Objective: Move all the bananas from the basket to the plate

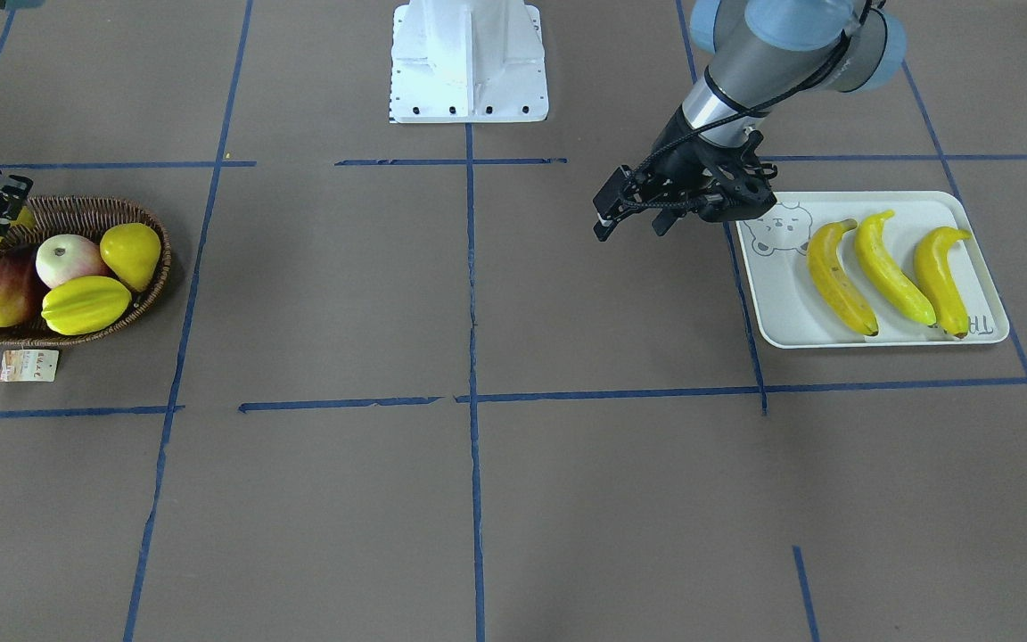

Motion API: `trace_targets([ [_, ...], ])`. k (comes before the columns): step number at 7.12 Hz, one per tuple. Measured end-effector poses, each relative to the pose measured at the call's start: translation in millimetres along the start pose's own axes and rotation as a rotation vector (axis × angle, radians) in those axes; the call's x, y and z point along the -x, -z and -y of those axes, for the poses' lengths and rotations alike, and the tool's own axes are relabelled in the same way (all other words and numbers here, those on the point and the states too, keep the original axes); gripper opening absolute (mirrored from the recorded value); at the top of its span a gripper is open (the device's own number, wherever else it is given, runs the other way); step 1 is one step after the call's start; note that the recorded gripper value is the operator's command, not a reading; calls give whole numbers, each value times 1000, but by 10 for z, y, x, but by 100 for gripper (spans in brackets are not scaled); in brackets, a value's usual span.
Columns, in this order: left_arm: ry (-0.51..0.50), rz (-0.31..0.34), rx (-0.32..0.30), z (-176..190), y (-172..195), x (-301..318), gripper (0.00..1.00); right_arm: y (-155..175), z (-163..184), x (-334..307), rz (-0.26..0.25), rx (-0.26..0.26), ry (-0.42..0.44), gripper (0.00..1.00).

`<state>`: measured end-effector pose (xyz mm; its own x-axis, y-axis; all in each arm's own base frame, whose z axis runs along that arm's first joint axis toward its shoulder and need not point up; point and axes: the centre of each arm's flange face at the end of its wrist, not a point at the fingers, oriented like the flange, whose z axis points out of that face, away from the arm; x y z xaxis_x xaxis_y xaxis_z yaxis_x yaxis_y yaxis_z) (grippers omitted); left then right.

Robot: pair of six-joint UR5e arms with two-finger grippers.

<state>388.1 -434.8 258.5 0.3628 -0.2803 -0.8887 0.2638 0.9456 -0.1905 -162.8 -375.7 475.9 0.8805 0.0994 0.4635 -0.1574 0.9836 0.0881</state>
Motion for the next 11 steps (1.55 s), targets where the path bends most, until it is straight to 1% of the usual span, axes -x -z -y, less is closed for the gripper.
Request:
trace_targets([
  [1, 6, -2, -3, -4, 7, -7, 100, 386, 15, 10, 53, -29, -14, 3],
  [2, 6, -5, -4, -11, 21, -19, 100, 756, 50, 178, 165, -30, -8, 2],
  [3, 9, -15, -4, -25, 47, -59, 100, 1109, 179, 536, 315, -19, 25, 2],
  [4, 28, -36, -2, -45, 87, -139, 100, 1403, 333, 1010, 444, -8, 72, 1],
  [5, 62, -72, 1, -68, 139, -234, 100, 1627, 371, 1573, 539, 18, 99, 1],
  [6, 94, -140, 8, -102, 214, -327, 100, 1827, 259, 2183, 605, 43, 95, 1],
  [7, 128, -240, 25, -149, 312, -401, 100, 2004, 64, 2711, 651, 47, 79, 1],
  [8, 156, -326, 47, -180, 376, -440, 100, 2140, -168, 3094, 704, 41, 65, 1],
  [9, 170, -366, 64, -202, 372, -459, 100, 2214, -396, 3360, 772, 33, 62, 1],
  [10, 172, -387, 78, -249, 362, -513, 100, 2224, -578, 3543, 823, 23, 67, 1],
  [11, 167, -406, 88, -304, 377, -605, 100, 2214, -715, 3660, 846, 18, 73, 1],
])
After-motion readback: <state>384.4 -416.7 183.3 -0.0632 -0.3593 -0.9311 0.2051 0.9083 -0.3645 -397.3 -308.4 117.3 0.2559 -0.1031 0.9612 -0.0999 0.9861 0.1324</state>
